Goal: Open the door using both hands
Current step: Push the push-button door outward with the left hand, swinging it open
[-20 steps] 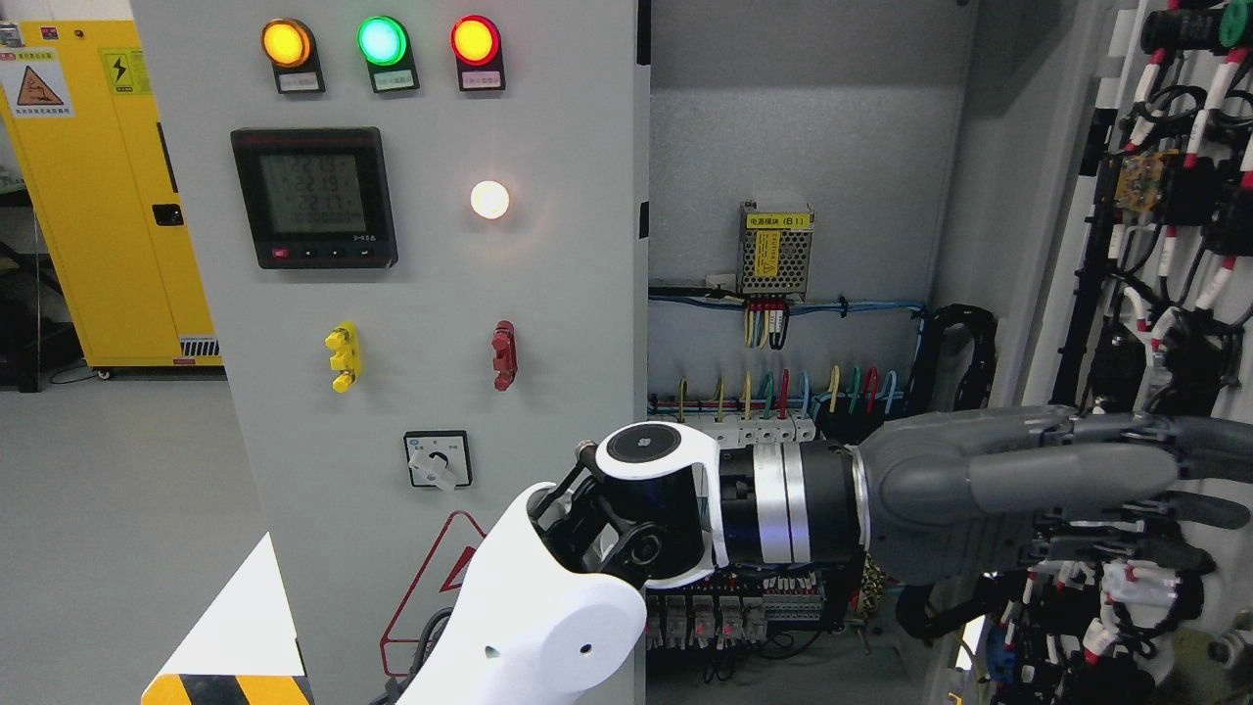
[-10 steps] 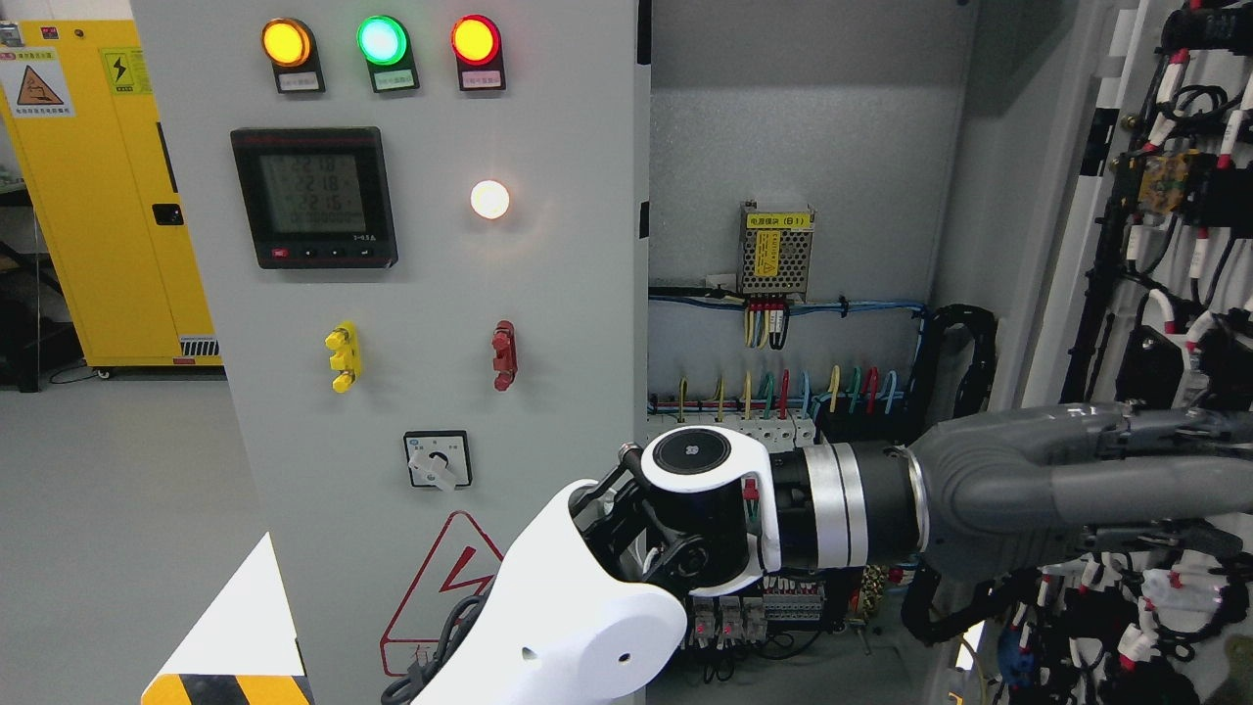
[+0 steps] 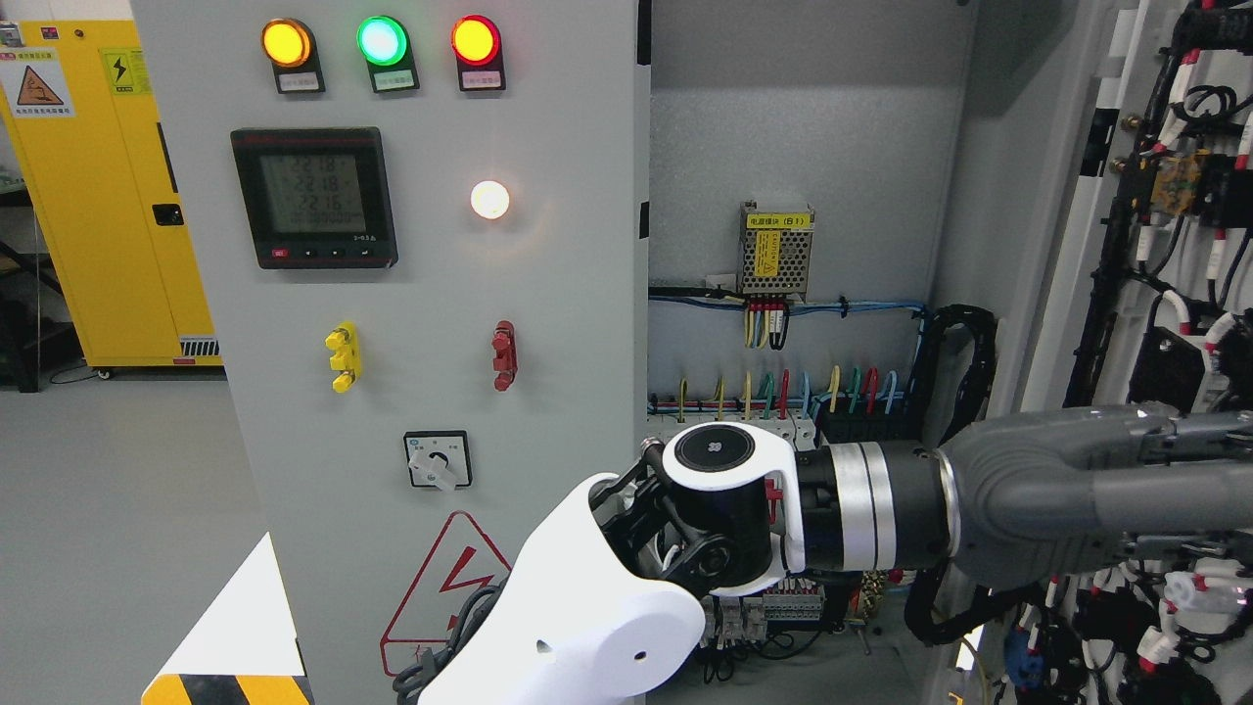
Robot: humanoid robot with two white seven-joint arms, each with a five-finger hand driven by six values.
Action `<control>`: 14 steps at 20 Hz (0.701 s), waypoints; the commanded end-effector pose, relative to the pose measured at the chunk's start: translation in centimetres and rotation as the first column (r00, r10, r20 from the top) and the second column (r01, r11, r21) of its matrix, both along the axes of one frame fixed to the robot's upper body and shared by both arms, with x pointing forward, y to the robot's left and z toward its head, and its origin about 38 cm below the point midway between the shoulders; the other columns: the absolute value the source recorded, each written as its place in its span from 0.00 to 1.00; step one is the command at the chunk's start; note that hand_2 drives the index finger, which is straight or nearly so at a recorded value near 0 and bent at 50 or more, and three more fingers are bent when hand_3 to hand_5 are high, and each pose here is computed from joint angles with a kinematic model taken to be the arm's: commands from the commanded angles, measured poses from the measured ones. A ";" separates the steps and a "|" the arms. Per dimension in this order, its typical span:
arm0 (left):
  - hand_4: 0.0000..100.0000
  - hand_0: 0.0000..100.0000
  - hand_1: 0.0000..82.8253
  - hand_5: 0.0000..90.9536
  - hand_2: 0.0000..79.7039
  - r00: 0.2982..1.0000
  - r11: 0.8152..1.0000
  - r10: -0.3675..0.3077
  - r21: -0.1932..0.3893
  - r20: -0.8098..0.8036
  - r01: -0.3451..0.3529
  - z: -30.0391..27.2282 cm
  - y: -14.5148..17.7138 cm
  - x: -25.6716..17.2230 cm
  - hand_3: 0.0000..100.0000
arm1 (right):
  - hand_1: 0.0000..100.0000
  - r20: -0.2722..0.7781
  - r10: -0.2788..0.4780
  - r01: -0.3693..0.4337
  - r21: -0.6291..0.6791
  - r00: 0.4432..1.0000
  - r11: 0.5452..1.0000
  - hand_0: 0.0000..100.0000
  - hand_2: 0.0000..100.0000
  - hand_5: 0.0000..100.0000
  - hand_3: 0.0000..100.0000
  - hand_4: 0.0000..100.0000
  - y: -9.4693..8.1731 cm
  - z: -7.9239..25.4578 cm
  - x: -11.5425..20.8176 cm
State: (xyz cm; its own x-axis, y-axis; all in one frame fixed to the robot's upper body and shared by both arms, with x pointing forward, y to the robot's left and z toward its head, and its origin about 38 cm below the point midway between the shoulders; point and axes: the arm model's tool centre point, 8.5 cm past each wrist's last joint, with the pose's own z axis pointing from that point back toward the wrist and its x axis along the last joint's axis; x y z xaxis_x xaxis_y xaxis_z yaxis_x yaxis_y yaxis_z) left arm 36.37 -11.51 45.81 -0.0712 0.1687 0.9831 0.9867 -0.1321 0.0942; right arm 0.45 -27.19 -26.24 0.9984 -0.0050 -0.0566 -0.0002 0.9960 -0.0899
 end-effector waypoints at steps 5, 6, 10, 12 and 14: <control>0.00 0.12 0.67 0.00 0.00 0.997 0.997 -0.073 0.026 0.007 0.073 -1.0 -1.9 -1.8 0.00 | 0.50 0.023 0.010 -0.010 0.017 1.000 1.000 0.00 0.04 0.00 0.00 0.00 1.2 -0.1 1.6; 0.00 0.12 0.67 0.00 0.00 0.998 0.997 -0.069 0.026 0.009 0.069 -1.0 -1.8 -1.7 0.00 | 0.50 0.024 0.008 -0.009 0.018 1.000 1.000 0.00 0.04 0.00 0.00 0.00 1.2 -0.1 1.6; 0.00 0.12 0.67 0.00 0.00 0.999 0.998 -0.032 -0.052 -0.006 0.032 0.9 -0.1 -0.5 0.00 | 0.50 0.026 0.010 -0.010 0.013 1.000 1.000 0.00 0.04 0.00 0.00 0.00 0.9 0.0 1.7; 0.00 0.12 0.67 0.00 0.00 1.000 0.995 -0.006 -0.098 -0.018 0.004 2.1 1.4 0.4 0.00 | 0.50 0.026 0.008 -0.009 0.010 1.000 1.000 0.00 0.04 0.00 0.00 0.00 0.7 0.0 1.7; 0.00 0.12 0.67 0.00 0.00 0.997 0.987 0.070 -0.142 -0.019 -0.072 2.8 3.9 2.3 0.00 | 0.50 0.024 0.010 -0.010 0.011 1.000 1.000 0.00 0.04 0.00 0.00 0.00 0.8 0.0 1.6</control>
